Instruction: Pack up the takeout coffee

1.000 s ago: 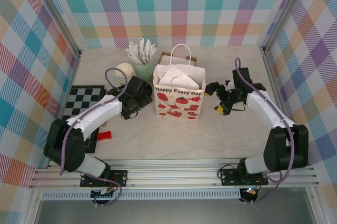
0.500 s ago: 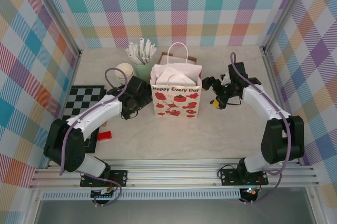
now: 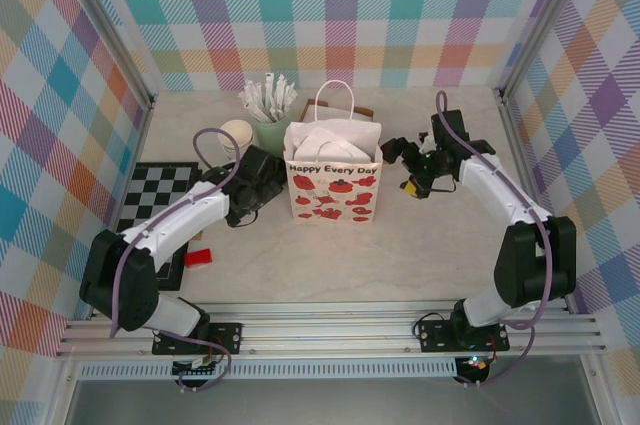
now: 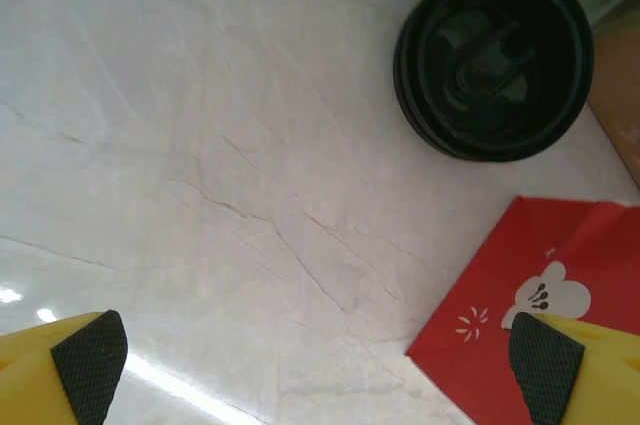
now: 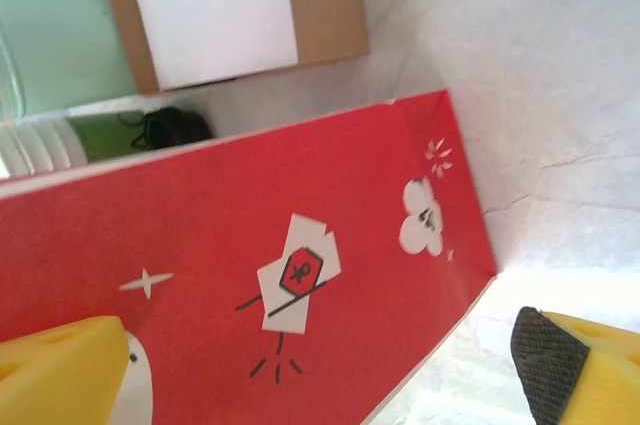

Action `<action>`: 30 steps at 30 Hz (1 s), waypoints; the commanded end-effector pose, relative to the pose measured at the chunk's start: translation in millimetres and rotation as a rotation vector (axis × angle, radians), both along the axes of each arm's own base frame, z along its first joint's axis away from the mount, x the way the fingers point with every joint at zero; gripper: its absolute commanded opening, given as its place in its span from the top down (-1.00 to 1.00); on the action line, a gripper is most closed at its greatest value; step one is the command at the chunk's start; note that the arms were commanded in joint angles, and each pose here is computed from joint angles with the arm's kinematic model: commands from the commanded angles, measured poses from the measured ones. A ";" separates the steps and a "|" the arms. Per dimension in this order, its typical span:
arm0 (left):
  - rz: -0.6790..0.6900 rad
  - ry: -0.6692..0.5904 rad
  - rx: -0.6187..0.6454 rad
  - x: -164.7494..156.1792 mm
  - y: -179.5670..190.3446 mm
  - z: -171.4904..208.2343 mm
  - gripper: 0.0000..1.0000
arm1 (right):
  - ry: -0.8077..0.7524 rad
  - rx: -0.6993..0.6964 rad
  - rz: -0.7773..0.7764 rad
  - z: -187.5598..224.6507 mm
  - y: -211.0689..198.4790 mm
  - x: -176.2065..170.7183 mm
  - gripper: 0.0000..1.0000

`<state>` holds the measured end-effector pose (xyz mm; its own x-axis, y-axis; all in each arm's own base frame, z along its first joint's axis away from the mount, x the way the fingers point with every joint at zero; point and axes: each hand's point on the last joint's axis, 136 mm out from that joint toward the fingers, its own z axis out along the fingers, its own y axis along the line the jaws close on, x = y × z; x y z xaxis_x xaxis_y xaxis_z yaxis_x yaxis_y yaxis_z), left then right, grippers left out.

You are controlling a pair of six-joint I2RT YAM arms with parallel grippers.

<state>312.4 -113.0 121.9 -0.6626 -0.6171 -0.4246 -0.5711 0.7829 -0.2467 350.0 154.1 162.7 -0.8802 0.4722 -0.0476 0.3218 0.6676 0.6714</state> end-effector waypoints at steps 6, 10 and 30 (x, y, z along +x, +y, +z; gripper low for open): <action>0.132 -0.217 0.406 3.4 116.2 52.4 -1.00 | -0.370 -0.630 -0.308 35.7 -120.6 13.0 -0.99; 0.137 -0.271 0.538 8.1 157.7 46.8 -1.00 | -0.480 -0.888 -0.237 19.8 -155.2 18.7 -1.00; -0.433 -0.623 0.357 79.4 109.2 -24.7 -1.00 | -0.656 -0.758 0.074 -78.2 -133.0 57.2 -1.00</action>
